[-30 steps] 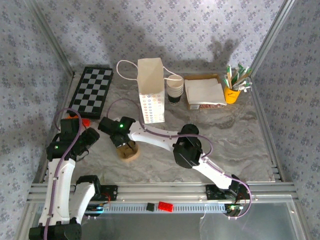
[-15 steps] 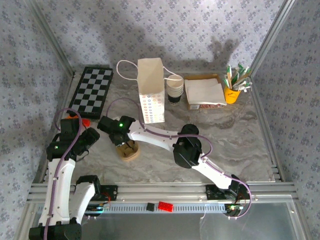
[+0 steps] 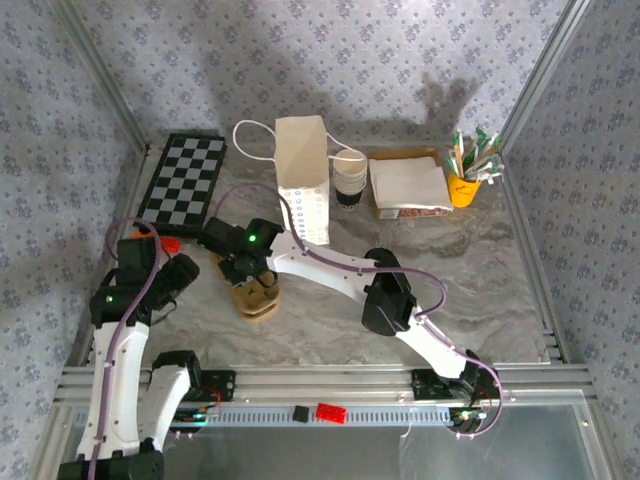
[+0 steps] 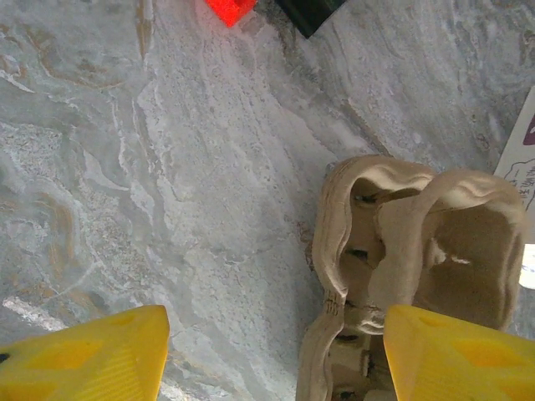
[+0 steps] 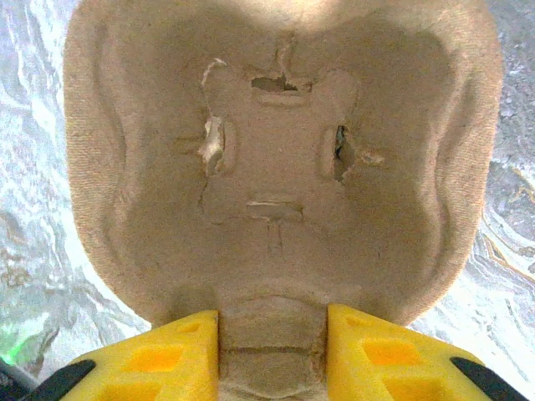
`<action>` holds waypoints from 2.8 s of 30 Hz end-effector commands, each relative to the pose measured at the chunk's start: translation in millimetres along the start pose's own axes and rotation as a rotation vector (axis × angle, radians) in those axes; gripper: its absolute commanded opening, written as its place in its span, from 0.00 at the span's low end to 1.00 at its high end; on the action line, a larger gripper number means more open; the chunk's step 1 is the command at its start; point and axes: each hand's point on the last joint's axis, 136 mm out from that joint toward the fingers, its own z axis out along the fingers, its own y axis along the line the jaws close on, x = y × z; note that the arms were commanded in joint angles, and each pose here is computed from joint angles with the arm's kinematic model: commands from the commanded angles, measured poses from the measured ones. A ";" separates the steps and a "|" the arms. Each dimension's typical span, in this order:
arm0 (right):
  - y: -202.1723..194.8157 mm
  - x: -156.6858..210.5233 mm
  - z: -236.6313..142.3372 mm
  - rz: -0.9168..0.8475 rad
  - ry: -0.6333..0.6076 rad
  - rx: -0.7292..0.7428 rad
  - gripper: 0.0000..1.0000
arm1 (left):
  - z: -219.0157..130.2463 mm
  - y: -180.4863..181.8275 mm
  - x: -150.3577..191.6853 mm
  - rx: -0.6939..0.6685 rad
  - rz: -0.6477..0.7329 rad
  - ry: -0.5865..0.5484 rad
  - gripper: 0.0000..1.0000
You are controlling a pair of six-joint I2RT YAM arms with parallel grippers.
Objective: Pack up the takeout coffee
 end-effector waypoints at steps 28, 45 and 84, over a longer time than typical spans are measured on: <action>2.7 32.3 34.0 -0.139 0.128 -0.014 0.46 | -1.5 1.5 1.9 0.005 0.002 0.001 0.68; 0.7 29.1 24.4 -0.141 0.118 0.018 0.39 | -9.2 -4.8 -2.5 0.028 0.007 -0.010 0.69; -196.5 72.7 -230.7 0.361 -0.117 0.055 0.35 | -54.0 -288.7 -68.1 0.368 0.679 -0.011 0.61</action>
